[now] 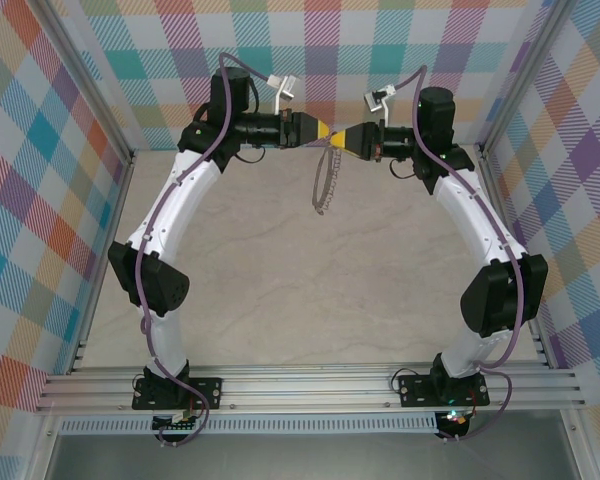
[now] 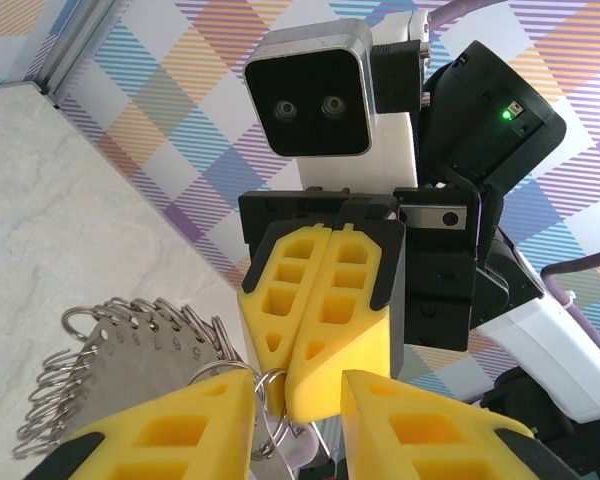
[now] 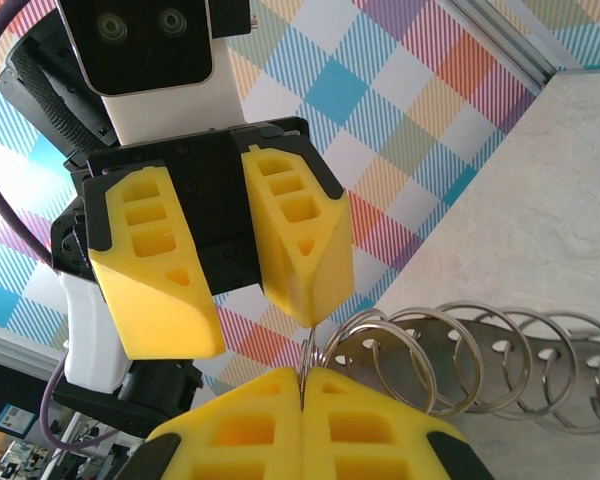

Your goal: Put the keys on the keyring

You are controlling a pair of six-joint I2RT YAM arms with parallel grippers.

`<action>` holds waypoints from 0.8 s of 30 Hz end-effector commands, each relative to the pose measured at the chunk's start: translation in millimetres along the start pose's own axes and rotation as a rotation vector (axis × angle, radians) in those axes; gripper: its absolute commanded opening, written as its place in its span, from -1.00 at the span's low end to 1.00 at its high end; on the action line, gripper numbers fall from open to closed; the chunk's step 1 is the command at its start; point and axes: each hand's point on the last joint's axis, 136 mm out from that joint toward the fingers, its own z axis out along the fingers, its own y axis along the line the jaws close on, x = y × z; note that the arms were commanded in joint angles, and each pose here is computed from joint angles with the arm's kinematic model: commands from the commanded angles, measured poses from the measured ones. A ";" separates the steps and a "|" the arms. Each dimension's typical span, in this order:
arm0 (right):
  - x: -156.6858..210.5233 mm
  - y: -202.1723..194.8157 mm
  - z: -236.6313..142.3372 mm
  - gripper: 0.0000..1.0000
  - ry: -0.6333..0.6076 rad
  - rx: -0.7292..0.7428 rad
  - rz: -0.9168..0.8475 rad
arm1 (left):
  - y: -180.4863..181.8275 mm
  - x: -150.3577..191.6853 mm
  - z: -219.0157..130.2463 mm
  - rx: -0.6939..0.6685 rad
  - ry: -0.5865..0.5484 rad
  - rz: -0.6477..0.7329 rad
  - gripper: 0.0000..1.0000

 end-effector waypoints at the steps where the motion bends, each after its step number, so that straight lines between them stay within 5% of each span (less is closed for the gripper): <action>1: -6.6 17.3 -5.1 -1.00 -0.017 -0.033 -0.081 | -4.7 4.2 -3.0 0.013 0.010 0.003 -0.41; 14: -2.1 14.8 -8.7 -1.00 -0.022 -0.024 -0.073 | 3.3 -1.8 -9.4 -0.057 -0.035 0.024 -0.30; 24: -5.7 13.3 -7.4 -1.00 -0.029 -0.031 -0.067 | -4.5 -2.1 -4.4 0.002 -0.034 0.018 -0.39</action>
